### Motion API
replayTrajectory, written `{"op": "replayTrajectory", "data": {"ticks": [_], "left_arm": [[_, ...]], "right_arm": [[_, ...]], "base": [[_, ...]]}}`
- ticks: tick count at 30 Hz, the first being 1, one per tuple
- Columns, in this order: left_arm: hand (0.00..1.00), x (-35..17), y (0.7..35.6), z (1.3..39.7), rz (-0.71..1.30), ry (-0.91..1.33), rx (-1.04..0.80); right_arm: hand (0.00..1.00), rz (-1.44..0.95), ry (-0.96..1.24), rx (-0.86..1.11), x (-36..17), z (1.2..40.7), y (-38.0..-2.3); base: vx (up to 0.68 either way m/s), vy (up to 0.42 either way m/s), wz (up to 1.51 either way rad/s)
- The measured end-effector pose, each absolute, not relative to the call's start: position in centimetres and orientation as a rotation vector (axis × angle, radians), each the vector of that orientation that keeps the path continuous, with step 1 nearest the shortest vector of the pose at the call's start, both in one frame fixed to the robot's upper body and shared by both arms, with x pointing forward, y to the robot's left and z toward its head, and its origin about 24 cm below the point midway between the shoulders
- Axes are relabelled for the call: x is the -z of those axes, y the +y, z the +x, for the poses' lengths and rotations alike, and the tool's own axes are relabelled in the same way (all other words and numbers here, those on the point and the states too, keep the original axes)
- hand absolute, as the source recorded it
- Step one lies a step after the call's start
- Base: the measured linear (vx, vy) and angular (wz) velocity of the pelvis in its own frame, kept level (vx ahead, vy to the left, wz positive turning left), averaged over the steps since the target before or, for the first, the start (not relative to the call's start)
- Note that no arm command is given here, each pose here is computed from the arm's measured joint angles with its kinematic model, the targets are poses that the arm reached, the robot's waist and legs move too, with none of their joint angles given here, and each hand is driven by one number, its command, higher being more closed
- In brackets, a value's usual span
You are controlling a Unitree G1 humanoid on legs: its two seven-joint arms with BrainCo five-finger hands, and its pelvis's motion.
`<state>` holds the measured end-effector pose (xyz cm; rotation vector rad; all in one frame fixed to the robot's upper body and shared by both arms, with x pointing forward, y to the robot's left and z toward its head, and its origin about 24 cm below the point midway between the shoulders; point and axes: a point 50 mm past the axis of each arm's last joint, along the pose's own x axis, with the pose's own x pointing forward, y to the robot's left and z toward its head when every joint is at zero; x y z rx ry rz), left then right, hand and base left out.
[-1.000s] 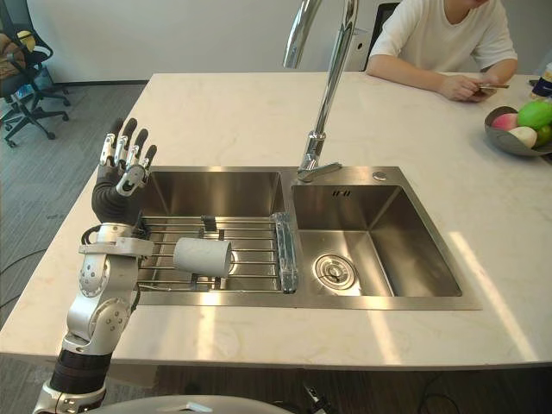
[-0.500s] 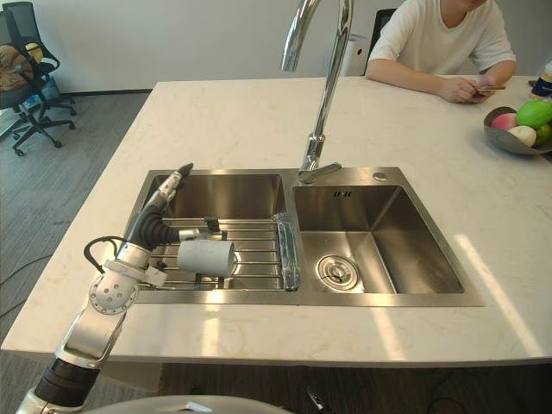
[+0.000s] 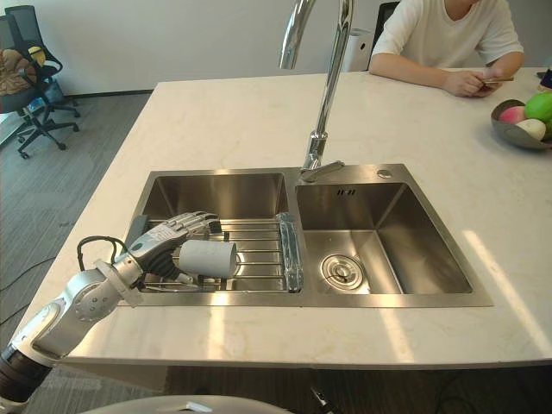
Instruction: Walk over to the sink, pick up the cup, carry it to the dishwasher, place the cup inside the dishwasher, then close the dishwasher door
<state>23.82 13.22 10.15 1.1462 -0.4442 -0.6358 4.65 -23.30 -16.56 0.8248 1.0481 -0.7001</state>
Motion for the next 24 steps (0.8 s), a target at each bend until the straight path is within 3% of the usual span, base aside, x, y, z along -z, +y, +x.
{"op": "replayTrajectory", "data": {"ticks": [24], "left_arm": [[0.0, -5.1, 16.8, 26.3, 1.323, -0.187, 0.638]], "right_arm": [[0.0, 0.886, 0.959, 0.75, 16.1, 5.3, -24.1]], "base": [[0.01, -0.005, -0.09]]}}
